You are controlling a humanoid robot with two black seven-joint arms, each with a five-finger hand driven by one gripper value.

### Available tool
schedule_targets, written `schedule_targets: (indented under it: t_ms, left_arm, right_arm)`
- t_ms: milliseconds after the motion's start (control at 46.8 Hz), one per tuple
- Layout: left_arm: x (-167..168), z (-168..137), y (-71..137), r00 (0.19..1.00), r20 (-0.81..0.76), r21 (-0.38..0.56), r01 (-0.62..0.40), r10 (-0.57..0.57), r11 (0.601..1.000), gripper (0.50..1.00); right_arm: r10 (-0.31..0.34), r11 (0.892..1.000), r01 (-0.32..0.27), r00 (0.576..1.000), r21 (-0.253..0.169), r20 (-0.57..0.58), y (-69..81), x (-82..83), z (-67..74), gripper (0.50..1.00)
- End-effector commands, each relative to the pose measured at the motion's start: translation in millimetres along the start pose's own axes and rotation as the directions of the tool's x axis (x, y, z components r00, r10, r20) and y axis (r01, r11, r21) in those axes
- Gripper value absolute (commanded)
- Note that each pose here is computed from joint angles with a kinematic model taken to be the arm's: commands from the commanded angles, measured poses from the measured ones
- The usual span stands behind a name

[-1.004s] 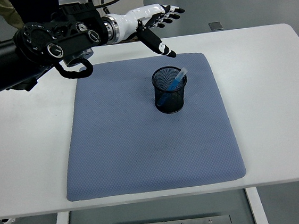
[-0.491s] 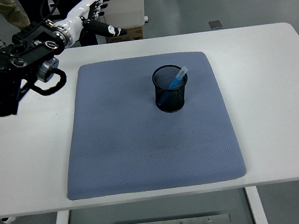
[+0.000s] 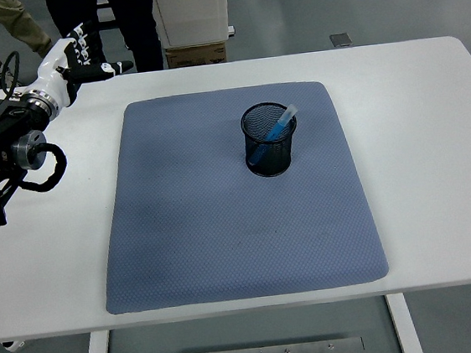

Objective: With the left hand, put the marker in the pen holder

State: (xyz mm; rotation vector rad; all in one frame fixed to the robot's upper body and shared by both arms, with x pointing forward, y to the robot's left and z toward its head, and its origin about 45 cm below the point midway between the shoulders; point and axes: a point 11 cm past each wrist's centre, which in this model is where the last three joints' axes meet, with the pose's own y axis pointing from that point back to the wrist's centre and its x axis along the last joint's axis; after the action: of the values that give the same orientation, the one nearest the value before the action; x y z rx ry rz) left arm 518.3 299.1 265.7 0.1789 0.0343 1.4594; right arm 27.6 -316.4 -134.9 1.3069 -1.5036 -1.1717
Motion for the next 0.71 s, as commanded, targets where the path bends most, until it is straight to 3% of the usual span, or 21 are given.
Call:
schedule_targets:
  t_ms: [0,214,684]
  left_arm:
    - [14,-9,5,0.998,-0.052,0.006,-0.035,0.035,0.999,1.000]
    - [25,-19,11,0.977,-0.208,-0.007,-0.058,0.055,0.998,1.000]
    - [39,-34,19,0.973,-0.212,0.019,-0.086,0.088,0.996,1.000]
  right_arm:
    - [0.000,1.000,0.000,1.000,0.000,-0.001,0.0,0.0,0.0,1.000]
    - [0.000,1.000,0.000,1.000,0.000,0.001,0.0,0.1,-0.1,1.000]
    - [-0.002,1.000,0.002,1.000,0.000,-0.001,0.0,-0.5,0.0,1.000]
